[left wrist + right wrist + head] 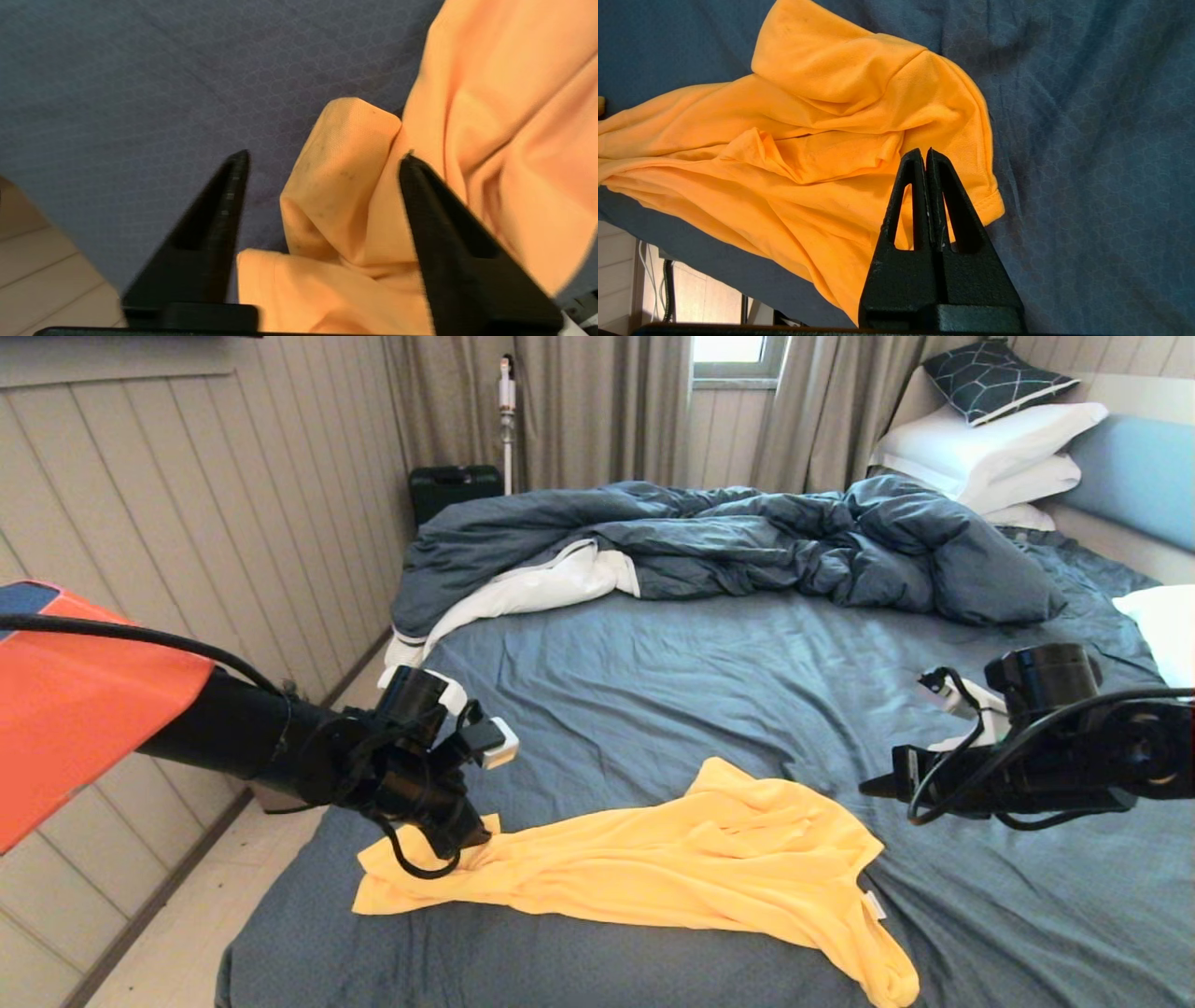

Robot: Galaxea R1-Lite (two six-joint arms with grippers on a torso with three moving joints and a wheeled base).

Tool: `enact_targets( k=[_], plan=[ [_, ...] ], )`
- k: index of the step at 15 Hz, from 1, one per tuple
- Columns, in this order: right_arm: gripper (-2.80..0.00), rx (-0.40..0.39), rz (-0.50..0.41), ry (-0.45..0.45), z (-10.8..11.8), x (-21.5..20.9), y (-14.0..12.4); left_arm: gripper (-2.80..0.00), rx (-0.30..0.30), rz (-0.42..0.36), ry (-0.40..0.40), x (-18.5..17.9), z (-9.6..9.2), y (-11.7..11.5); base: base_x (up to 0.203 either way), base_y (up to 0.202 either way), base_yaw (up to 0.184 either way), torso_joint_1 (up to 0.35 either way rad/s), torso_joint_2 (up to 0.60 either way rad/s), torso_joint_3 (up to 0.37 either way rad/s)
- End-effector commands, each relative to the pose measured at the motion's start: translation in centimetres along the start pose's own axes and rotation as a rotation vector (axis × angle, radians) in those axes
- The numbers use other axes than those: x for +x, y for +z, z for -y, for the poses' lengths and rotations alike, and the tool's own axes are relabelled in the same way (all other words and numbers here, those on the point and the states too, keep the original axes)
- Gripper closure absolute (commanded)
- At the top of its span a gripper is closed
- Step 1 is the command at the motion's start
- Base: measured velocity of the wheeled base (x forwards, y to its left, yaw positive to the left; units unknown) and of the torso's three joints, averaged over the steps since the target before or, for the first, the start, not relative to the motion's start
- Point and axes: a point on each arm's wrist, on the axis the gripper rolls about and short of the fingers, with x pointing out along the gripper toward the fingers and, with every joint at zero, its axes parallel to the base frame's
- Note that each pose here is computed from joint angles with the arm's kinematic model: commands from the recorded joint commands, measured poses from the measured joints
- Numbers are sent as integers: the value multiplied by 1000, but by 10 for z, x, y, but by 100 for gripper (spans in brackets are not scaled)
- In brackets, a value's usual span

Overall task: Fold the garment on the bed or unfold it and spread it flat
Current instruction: Unford the yellow T-shirt

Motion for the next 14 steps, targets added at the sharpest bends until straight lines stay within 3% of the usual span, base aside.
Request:
enact_targets(
  k=[1,9,10,14],
  plan=[
    [0,2,-6,1,1,2,-1,-280,1,-22,-12,11,1,-3,0,0,0,0,0,0],
    [0,-7,24,0,4,8,1,-280,-7,-44,-45,27,1,-7,0,0,0,0,0,0],
    [0,-7,30,0,4,8,1,0,-7,-48,-50,29,1,-9,0,0,0,0,0,0],
    [0,-7,23,1,5,11,0,0,-18,-16,-40,24,-3,-4,0,0,0,0,0,0]
  ],
)
